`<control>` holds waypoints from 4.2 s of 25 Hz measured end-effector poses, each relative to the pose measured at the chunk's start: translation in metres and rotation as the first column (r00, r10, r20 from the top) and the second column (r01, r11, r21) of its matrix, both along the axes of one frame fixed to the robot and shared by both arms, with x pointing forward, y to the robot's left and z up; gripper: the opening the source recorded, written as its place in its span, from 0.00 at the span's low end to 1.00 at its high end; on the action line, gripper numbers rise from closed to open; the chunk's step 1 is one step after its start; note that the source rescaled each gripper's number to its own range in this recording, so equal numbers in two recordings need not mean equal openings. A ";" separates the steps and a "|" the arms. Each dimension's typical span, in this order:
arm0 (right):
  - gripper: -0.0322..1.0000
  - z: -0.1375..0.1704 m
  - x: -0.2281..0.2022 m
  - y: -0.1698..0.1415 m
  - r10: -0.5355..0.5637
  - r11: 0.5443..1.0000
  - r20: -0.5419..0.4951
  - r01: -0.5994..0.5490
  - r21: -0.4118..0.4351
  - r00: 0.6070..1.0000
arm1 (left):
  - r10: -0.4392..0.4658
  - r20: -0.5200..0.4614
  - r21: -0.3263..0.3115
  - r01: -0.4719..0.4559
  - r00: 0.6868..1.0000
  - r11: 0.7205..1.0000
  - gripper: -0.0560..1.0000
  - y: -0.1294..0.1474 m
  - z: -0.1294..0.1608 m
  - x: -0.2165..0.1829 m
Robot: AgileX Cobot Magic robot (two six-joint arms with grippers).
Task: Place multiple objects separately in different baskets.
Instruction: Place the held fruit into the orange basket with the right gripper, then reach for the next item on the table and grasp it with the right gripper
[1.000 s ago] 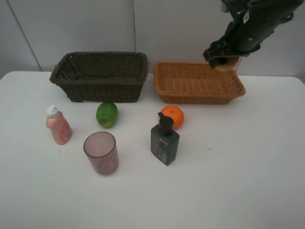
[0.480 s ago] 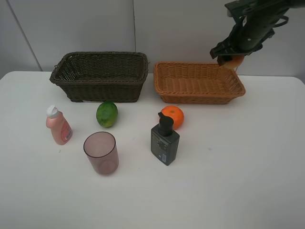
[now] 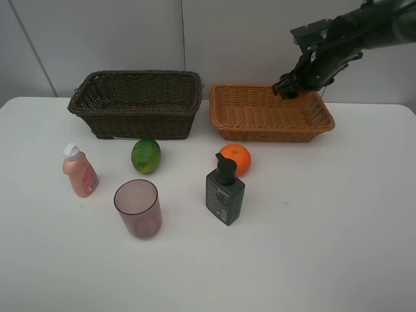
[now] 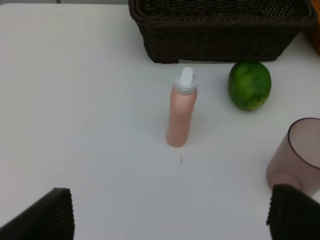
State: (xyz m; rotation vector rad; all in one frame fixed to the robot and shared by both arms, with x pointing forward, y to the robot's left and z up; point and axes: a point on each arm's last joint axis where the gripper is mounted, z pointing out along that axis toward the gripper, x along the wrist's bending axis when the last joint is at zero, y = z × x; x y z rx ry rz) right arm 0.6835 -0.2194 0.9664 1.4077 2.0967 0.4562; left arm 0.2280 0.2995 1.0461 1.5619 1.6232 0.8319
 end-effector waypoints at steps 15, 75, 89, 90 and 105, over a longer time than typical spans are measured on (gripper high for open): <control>0.46 -0.019 0.010 -0.001 0.022 1.000 0.029 -0.022 0.009 0.999 | 0.000 0.000 0.000 0.000 1.000 1.000 1.00 0.000 0.000 0.000; 0.94 0.068 -0.066 0.066 0.057 0.998 -0.148 -0.051 0.042 0.987 | 0.000 0.000 0.000 0.000 1.000 1.000 1.00 0.000 0.000 0.000; 0.94 0.066 -0.092 0.113 0.138 0.986 -0.208 -0.115 0.119 0.968 | 0.000 0.000 0.000 0.000 1.000 1.000 1.00 0.000 0.000 0.000; 0.94 0.066 -0.092 0.113 0.133 0.986 -0.209 -0.108 0.124 0.969 | 0.000 0.000 0.000 0.000 1.000 1.000 1.00 0.000 0.000 0.000; 0.94 0.028 -0.101 0.135 0.066 0.990 -0.382 -0.014 0.138 0.922 | 0.000 0.000 0.000 0.000 1.000 1.000 1.00 0.000 0.000 0.000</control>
